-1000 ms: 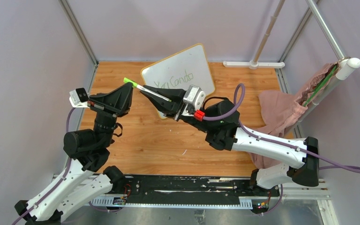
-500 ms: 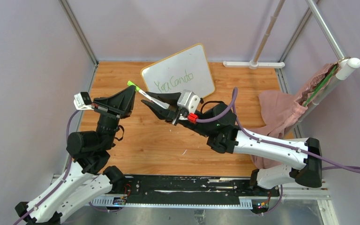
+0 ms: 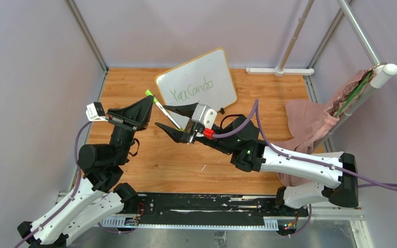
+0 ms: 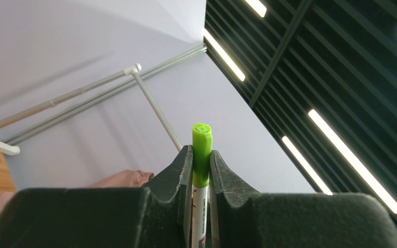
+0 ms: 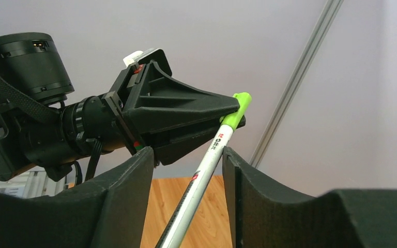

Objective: Write a sentence on the whiteboard
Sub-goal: Close the whiteboard marker at the center of the board.

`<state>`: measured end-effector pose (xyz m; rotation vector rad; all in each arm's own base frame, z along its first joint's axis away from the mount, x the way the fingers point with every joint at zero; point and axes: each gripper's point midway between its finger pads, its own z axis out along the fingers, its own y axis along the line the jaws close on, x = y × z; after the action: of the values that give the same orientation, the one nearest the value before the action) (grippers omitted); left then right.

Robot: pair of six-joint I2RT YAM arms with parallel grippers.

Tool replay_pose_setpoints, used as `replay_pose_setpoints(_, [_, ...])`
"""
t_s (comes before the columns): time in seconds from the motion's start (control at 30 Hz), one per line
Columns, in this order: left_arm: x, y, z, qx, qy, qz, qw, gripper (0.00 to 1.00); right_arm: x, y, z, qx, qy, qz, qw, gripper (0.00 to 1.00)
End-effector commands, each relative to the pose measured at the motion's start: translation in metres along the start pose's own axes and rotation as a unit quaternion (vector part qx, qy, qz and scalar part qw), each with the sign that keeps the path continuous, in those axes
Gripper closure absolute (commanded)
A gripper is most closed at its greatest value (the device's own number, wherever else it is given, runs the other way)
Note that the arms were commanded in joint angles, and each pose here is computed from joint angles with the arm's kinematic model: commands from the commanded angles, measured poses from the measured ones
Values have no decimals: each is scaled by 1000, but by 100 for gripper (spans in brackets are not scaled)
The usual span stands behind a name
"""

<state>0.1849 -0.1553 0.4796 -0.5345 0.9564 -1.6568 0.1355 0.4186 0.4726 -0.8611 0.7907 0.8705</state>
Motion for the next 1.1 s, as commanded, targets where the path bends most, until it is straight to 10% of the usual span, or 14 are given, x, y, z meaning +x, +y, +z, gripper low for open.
replay_pose_setpoints(0.0, [-6, 6, -3, -6, -18, 9, 1000, 100, -2, 13, -11, -17, 18, 19, 1000, 43])
replay_pose_setpoints(0.53, [-6, 23, -14, -34, -8, 70, 997, 100, -22, -9, -70, 18, 110, 75, 991, 38])
replay_pose_setpoints(1.07, [83, 16, -49, 47, 267, 178, 946, 100, 6, 11, -146, -13, 189, 304, 934, 40])
